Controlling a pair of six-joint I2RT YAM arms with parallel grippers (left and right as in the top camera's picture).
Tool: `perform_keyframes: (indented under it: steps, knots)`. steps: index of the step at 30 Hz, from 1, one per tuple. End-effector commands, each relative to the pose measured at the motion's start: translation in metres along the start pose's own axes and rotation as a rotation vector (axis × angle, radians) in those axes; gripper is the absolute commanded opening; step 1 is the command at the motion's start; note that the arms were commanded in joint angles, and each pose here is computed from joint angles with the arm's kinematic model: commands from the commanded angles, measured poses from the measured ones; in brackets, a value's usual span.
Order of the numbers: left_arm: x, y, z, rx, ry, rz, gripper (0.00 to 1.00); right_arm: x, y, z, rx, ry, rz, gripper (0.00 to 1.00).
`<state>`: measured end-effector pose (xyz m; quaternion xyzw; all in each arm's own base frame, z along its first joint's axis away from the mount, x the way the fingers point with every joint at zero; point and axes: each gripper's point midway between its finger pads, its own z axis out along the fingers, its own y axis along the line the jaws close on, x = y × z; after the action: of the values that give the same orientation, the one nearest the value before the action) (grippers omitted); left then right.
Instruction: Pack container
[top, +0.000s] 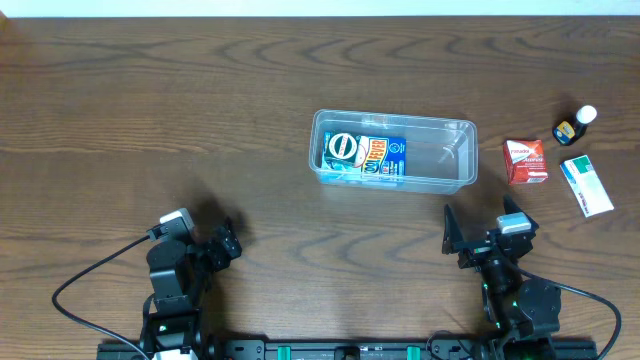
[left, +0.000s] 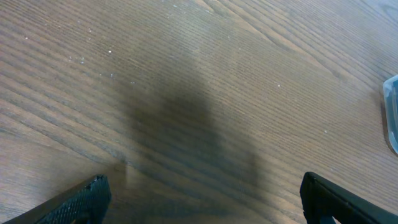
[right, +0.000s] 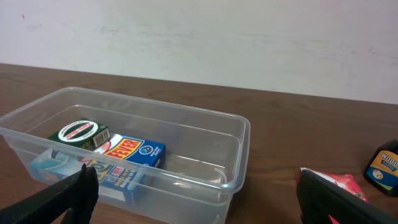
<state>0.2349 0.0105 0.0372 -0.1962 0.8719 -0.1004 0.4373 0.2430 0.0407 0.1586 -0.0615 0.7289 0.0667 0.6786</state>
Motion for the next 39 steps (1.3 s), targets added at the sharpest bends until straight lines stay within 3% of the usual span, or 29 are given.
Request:
perform_keyframes:
  steps: [1,28,39]
  knots:
    - [0.008,0.006,0.002,-0.021,0.016,0.019,0.98,0.001,-0.003,0.000,0.011,0.000,-0.011,0.99]
    - [0.012,0.007,0.003,-0.026,0.033,0.019,0.98,0.001,-0.003,0.000,0.011,0.000,-0.011,0.99]
    - [-0.036,-0.023,-0.021,0.102,-0.228,0.063,0.98,0.001,-0.003,0.000,0.011,0.000,-0.011,0.99]
